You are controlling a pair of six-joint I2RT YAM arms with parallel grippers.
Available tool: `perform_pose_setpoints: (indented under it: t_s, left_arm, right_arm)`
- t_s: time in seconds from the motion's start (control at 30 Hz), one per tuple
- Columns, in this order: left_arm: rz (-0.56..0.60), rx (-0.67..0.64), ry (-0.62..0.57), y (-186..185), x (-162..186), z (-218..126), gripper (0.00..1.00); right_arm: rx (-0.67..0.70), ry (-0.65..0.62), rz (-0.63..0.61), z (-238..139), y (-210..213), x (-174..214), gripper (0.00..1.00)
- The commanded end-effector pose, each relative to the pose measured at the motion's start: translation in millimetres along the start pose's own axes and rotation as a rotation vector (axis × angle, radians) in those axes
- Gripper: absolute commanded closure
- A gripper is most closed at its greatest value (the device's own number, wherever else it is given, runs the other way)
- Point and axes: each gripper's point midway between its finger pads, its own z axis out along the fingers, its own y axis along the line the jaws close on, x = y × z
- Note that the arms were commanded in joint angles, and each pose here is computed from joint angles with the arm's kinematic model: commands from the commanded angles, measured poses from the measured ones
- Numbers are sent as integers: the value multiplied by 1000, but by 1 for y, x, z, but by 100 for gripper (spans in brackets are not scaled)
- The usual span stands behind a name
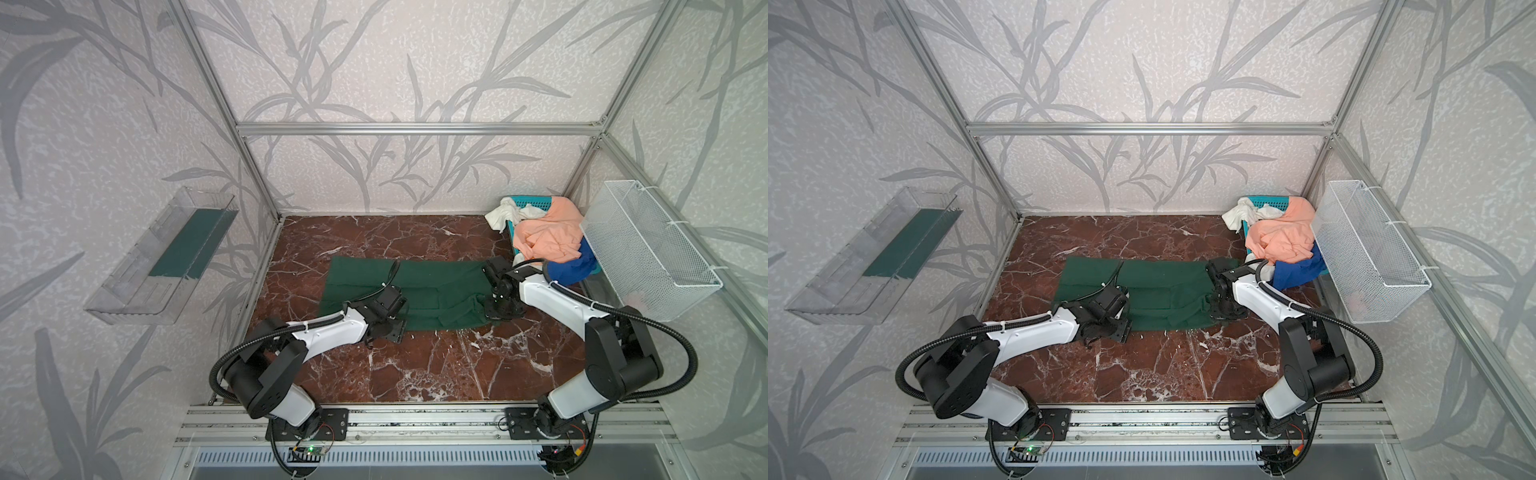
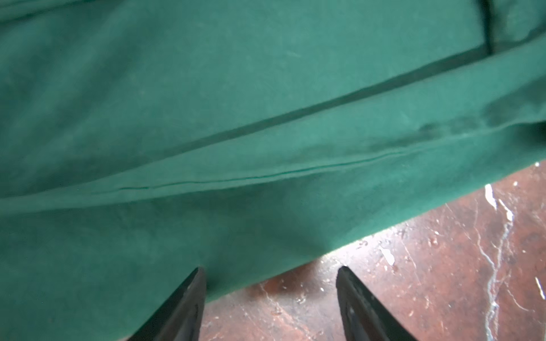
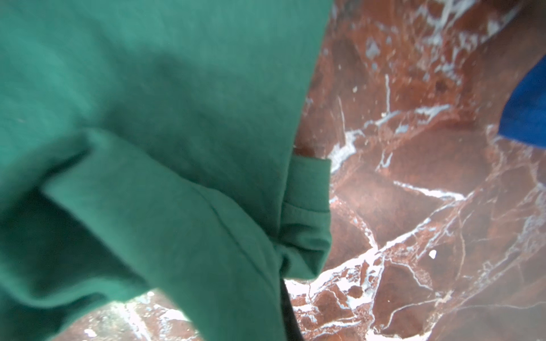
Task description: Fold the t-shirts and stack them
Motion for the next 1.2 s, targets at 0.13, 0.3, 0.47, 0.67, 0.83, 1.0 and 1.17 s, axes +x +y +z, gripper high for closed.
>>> perform_pose_setpoints:
  t_s: [0.13,0.3,0.47,0.67,0.83,1.0,1.17]
  left_arm:
    - [54,-55,31,3,2,6,27]
    - [71,-79,78,3,3,21,30]
    - [57,-148,95,13,1,23,77]
    - [27,-252,66,29,-14,19,100]
    - [22,-277,70,36,-11,18,100]
    - [15,-309,75,45,-8,14,100]
    - [-15,-321,63,53,-7,10,100]
  right_arm:
    - [-64,39,-9,-3,12,2,100]
    - [-69,50,-3,-1,11,5,100]
    - [-68,62,-14,0,9,7,100]
    - [-36,73,-73,-1,0,14,100]
    - [37,91,-109,0,-16,19,100]
    - [101,71,-130,-3,-30,18,100]
    - [170,59,-134,-7,-43,16,100]
